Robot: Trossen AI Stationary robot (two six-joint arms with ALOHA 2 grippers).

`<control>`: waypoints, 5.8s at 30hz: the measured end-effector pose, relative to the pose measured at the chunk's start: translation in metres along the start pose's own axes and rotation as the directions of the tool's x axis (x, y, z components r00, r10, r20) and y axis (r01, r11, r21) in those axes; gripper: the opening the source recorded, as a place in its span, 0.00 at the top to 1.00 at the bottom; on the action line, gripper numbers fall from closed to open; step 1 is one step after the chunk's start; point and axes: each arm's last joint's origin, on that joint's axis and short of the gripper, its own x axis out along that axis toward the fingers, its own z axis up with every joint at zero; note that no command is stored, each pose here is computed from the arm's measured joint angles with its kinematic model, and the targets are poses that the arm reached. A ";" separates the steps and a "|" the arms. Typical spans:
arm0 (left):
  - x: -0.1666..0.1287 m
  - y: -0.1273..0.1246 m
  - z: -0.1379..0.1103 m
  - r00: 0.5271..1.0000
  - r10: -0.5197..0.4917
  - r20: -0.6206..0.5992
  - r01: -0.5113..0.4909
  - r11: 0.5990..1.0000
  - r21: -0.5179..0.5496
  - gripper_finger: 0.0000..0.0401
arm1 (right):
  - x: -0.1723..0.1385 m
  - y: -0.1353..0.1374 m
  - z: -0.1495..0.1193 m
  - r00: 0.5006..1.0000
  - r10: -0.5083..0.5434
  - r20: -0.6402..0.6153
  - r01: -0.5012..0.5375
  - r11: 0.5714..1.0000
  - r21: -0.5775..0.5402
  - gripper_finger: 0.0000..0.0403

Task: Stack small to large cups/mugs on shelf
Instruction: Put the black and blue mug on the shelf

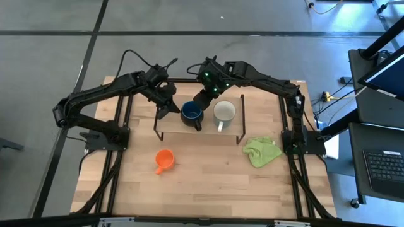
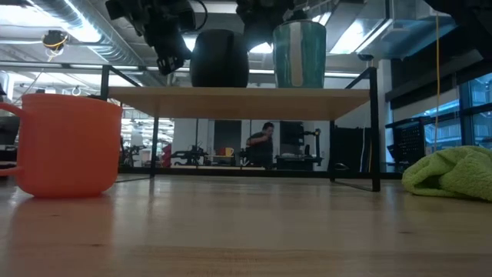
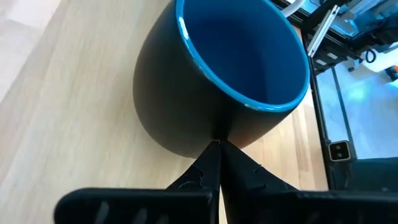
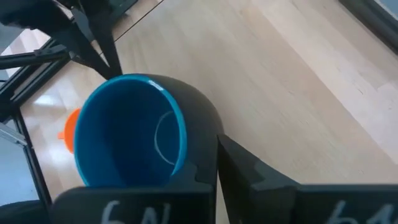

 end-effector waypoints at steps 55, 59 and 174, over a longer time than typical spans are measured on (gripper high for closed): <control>0.015 0.028 0.006 0.999 0.046 0.012 -0.046 0.998 0.041 1.00 | 0.000 0.013 -0.008 0.996 -0.086 0.012 0.086 0.996 -0.025 0.95; 0.012 0.032 0.004 0.999 0.053 -0.002 -0.053 0.998 0.015 1.00 | -0.001 0.008 -0.004 0.995 -0.093 0.034 0.094 0.995 -0.030 0.91; 0.008 0.022 0.004 0.993 0.114 0.004 -0.111 0.960 0.256 1.00 | -0.005 0.134 -0.070 0.994 -0.050 0.093 0.034 0.986 0.166 0.97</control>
